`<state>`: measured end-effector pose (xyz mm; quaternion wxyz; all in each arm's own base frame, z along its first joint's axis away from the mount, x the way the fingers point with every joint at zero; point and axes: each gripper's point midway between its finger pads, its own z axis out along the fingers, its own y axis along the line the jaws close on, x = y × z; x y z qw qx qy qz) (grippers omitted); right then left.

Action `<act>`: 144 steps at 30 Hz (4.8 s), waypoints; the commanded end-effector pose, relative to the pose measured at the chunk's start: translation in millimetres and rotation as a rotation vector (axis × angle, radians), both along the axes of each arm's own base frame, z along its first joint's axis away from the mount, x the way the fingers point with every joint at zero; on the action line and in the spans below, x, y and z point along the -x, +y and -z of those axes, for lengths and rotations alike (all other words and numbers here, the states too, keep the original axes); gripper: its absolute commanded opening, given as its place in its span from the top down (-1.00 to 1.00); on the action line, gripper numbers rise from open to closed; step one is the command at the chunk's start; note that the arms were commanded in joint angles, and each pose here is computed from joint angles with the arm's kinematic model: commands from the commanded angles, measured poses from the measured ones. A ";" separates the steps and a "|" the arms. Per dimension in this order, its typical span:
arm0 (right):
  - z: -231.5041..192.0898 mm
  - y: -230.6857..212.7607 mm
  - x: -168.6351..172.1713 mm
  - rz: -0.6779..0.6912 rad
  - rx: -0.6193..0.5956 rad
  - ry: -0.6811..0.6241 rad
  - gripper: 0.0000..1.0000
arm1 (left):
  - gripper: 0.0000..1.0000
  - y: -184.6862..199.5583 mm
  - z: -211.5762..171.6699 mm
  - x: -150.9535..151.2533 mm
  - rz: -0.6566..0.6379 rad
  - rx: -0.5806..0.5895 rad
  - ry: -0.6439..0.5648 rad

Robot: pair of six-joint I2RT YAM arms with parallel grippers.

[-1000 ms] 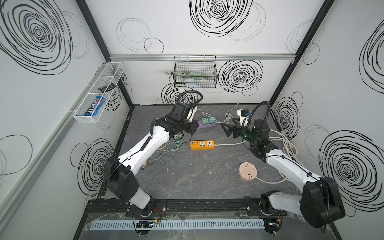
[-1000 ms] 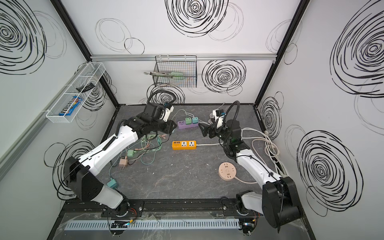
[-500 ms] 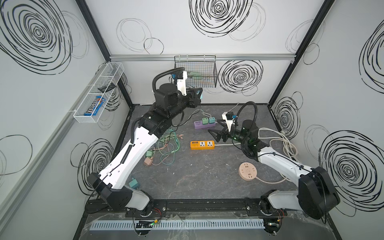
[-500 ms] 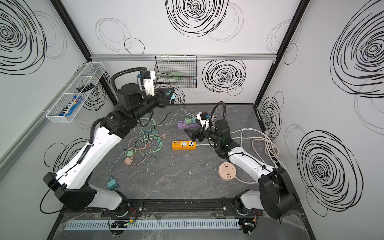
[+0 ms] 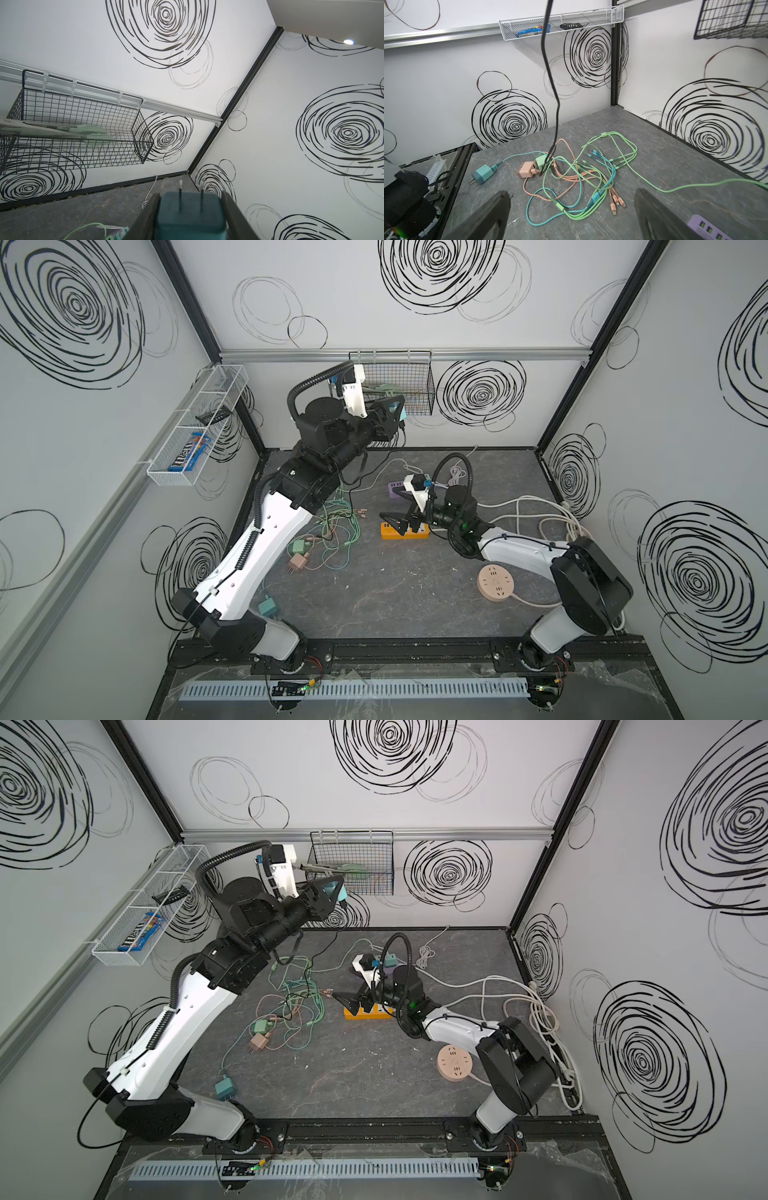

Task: Insert the plug
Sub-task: 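Lift the teal charger high with the left gripper while the right gripper rises, then bring the teal charger toward the right gripper with the left gripper, then grasp the teal charger with the right gripper while the left gripper opens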

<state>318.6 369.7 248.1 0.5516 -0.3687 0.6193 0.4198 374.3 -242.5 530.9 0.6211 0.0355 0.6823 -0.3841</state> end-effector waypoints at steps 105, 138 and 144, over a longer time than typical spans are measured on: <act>43.3 0.8 -60.1 -0.034 0.033 0.498 -0.76 | 1.00 58.2 358.9 -61.4 -0.325 1.032 1.214; 56.3 43.6 -69.6 -0.072 0.087 0.558 0.51 | 1.00 48.3 364.8 -59.6 -0.309 1.044 1.237; 53.8 37.0 -76.5 -0.093 0.163 0.470 1.00 | 0.20 52.8 367.0 -62.2 -0.315 0.936 1.207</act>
